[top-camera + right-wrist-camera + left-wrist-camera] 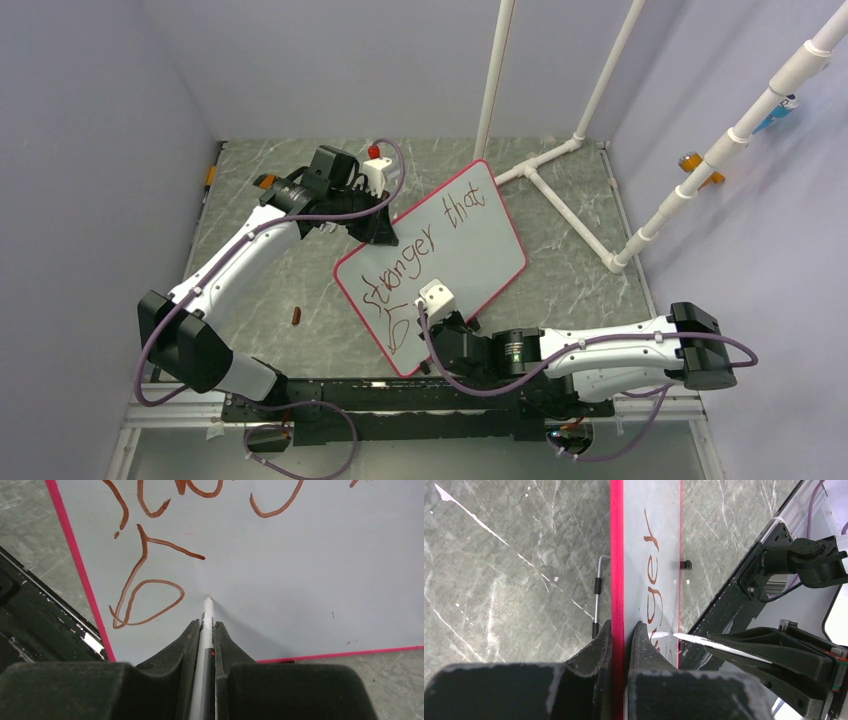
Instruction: Write a sentence on the whiteboard
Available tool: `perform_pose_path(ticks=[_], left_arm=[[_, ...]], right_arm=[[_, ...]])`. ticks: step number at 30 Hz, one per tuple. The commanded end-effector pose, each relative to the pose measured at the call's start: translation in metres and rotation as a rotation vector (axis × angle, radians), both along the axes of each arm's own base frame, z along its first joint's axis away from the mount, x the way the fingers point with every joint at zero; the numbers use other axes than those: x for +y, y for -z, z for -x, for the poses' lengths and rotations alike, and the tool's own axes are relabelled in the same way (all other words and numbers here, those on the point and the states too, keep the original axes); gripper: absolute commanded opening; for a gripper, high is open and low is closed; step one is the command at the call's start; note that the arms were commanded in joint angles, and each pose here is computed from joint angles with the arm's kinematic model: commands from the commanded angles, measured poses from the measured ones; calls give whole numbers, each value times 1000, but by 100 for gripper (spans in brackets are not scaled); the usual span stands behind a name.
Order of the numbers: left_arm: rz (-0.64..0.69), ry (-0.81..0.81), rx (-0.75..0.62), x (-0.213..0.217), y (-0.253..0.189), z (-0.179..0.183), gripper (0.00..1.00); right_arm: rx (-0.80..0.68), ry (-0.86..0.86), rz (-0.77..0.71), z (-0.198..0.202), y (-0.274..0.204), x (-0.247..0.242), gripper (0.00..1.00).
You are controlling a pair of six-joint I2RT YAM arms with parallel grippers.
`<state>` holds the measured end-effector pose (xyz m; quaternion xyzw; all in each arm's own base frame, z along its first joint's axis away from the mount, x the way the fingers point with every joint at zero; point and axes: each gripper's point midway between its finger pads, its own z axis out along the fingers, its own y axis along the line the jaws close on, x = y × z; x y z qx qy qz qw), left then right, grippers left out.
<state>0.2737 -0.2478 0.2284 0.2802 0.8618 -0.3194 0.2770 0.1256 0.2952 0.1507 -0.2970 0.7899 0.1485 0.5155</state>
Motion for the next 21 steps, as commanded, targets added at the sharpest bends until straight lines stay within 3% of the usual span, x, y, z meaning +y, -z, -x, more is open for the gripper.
perform_pose_path(ticks=[1, 14, 21], left_arm=[[-306, -151, -247, 55, 12, -56, 0], [-307, -148, -243, 55, 14, -55, 0], [-308, -149, -245, 55, 13, -56, 0]], right_arm=[[11, 15, -52, -4, 0, 4, 0], [-5, 98, -36, -30, -5, -17, 0], [-33, 19, -45, -29, -22, -1, 0]])
